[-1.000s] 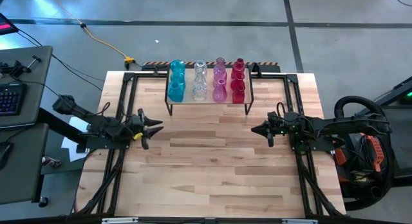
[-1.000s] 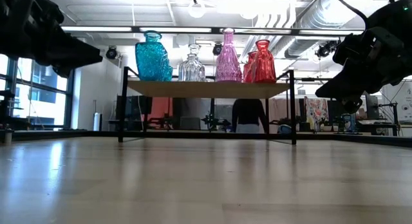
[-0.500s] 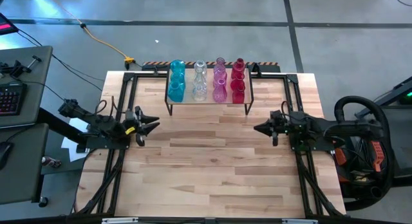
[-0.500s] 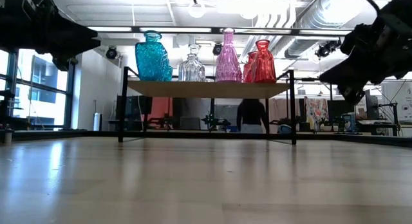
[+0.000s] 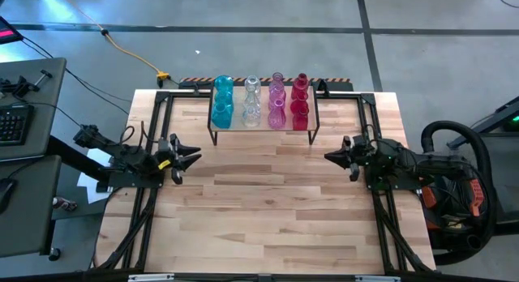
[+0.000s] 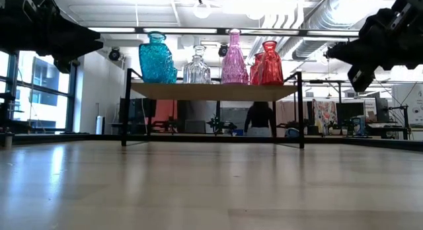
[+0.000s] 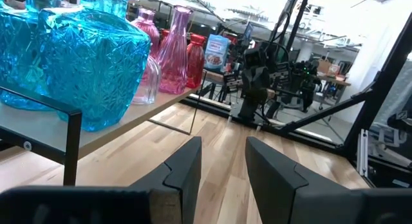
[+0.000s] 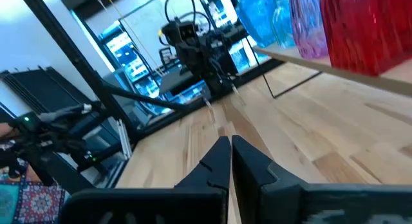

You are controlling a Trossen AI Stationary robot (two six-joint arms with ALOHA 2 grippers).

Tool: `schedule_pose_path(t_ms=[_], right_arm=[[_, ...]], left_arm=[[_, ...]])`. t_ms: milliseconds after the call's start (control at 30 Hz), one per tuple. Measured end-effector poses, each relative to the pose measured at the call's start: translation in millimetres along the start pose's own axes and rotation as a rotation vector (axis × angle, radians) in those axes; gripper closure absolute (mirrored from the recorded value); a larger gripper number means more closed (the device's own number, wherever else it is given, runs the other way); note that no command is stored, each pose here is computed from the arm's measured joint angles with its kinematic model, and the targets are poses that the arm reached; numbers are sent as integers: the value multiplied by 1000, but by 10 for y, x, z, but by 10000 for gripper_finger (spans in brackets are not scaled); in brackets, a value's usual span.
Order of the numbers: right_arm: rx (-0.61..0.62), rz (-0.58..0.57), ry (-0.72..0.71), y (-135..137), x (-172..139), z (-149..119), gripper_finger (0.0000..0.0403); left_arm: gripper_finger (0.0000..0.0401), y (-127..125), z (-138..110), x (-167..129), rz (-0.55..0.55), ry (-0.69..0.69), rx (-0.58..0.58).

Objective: Sort vases onto shelf
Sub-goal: Return to Home Position

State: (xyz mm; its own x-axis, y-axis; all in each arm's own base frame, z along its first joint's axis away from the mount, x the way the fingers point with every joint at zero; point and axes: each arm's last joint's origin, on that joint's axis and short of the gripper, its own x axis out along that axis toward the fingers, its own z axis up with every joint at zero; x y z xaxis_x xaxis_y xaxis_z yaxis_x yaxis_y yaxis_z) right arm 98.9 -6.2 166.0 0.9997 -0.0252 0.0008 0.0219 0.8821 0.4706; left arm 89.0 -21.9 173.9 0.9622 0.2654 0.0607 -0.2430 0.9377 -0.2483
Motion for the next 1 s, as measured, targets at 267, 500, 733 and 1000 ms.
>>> schedule_pose_path(t_ms=[267,500,733,1000], right_arm=[[-2,14,-27,12,-19,21,402],[-2,14,-27,12,-19,20,402],[-1,11,-21,9,-15,16,402],[-1,11,-21,9,-15,16,402]], left_arm=[[288,0,0,0,-1,0,0],[288,0,0,0,-1,0,0],[288,0,0,0,-1,0,0],[288,0,-2,0,-1,1,1]])
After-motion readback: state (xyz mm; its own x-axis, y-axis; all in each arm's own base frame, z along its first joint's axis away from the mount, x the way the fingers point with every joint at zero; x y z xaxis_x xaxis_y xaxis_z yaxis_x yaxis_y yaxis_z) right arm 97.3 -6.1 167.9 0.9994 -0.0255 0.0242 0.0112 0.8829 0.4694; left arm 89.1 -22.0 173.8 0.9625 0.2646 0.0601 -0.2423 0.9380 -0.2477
